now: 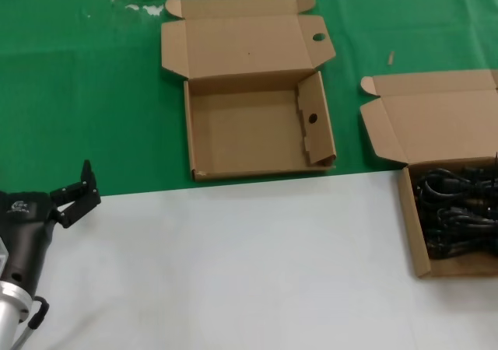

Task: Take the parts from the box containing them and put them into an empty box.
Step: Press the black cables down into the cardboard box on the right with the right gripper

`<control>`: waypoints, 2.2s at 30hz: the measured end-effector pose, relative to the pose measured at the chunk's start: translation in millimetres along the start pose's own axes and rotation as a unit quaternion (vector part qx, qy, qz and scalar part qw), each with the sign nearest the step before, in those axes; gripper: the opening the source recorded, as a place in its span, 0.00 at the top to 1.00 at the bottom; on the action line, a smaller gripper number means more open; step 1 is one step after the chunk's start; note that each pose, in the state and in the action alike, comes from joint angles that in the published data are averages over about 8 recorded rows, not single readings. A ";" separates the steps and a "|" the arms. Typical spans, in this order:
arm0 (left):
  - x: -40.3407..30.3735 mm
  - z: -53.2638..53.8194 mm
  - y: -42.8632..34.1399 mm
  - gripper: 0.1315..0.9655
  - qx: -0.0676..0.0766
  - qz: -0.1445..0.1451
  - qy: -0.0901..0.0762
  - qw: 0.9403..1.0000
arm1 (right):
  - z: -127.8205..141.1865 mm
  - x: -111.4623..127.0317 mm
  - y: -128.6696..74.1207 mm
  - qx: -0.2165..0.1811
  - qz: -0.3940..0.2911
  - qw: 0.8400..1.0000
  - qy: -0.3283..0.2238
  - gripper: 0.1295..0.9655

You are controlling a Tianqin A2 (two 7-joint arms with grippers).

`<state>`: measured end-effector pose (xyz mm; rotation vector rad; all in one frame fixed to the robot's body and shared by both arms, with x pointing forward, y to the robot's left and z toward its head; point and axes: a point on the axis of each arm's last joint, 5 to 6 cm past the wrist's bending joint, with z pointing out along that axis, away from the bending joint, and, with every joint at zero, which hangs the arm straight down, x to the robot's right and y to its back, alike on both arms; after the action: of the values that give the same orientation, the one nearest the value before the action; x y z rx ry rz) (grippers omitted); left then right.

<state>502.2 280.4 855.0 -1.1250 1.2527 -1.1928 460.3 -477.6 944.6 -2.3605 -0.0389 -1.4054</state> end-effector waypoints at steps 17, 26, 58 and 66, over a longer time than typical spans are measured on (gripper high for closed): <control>0.0 0.0 0.0 0.00 0.000 0.000 0.000 1.000 | 24.1 14.0 18.6 -0.022 -0.091 0.993 -0.077 0.00; 0.0 0.0 0.0 0.00 0.000 0.000 0.000 1.000 | 42.7 13.1 30.3 -0.035 -0.078 0.993 -0.083 0.02; 0.0 0.0 0.0 0.00 0.000 0.000 0.000 1.000 | 56.4 7.1 34.3 -0.057 -0.046 0.993 -0.094 0.60; 0.0 0.0 0.0 0.00 0.000 0.000 0.000 1.000 | 53.8 8.0 34.7 -0.062 -0.041 0.993 -0.092 0.76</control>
<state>502.2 280.4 855.0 -1.1250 1.2527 -1.1928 517.1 -492.5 917.8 -2.6144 -0.1038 -1.2542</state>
